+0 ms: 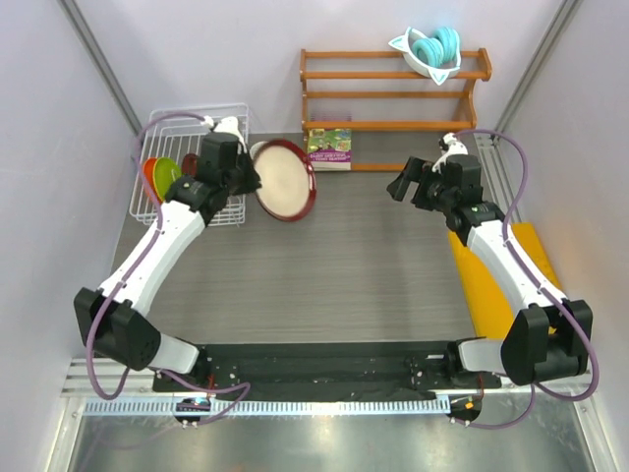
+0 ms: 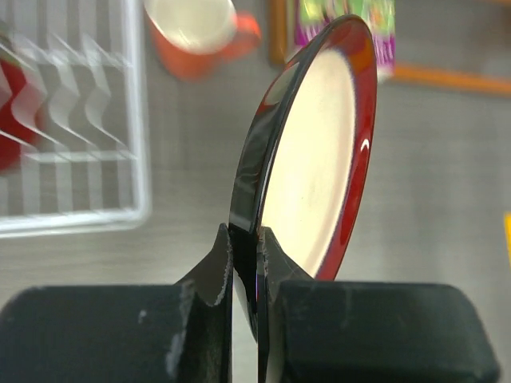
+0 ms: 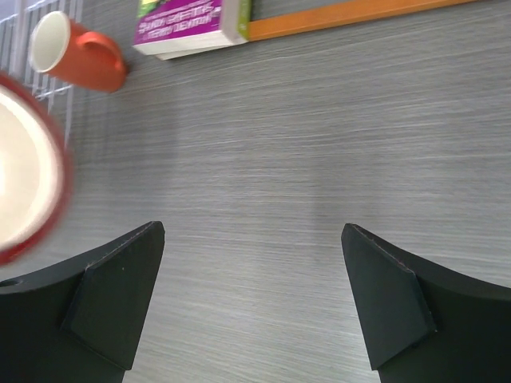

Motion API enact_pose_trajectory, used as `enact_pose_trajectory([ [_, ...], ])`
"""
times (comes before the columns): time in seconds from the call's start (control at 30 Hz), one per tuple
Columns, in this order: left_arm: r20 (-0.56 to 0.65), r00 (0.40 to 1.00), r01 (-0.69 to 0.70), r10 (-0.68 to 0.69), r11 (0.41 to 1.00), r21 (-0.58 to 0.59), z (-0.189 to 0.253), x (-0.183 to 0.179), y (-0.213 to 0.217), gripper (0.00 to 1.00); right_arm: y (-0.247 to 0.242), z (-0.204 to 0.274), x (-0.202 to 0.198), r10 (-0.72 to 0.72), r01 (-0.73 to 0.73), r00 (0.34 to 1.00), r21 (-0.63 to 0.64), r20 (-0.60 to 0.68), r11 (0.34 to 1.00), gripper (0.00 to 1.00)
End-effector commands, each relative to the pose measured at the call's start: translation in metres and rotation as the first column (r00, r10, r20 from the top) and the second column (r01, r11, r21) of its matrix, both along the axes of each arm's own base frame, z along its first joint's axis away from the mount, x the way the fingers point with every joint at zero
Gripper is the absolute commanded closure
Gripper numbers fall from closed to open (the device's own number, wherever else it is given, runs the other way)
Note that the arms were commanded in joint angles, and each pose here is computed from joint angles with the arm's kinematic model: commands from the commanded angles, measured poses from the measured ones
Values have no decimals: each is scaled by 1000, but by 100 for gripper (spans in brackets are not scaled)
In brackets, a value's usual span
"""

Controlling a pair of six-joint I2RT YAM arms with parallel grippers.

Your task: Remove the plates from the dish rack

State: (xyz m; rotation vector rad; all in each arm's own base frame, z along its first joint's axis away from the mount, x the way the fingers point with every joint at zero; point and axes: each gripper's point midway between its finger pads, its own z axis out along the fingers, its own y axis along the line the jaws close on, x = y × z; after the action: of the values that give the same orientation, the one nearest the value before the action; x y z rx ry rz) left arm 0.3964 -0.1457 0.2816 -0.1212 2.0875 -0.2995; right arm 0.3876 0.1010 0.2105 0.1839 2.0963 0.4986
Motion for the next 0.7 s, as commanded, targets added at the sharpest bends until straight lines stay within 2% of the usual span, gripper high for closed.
enact_pose_trajectory([
  [0.0, 94, 977, 212, -193, 935, -286, 21, 3, -69, 100, 20, 21, -5, 101, -107, 991, 73, 89, 992, 0],
  [0.1, 72, 963, 268, -259, 900, -345, 5, -2, -91, 100, 27, 14, -9, 136, -143, 988, 101, 74, 985, 0],
  [0.27, 95, 944, 323, -315, 837, -441, 5, -5, -117, 100, 39, -10, -13, 192, -192, 981, 153, 12, 969, 2],
  [0.5, 134, 925, 374, -356, 788, -489, 12, -10, -131, 100, 53, -37, -18, 254, -237, 965, 209, -59, 949, 7],
  [0.67, 124, 923, 374, -363, 776, -507, 7, -9, -136, 100, 62, -45, -22, 292, -268, 954, 237, -71, 934, 18],
])
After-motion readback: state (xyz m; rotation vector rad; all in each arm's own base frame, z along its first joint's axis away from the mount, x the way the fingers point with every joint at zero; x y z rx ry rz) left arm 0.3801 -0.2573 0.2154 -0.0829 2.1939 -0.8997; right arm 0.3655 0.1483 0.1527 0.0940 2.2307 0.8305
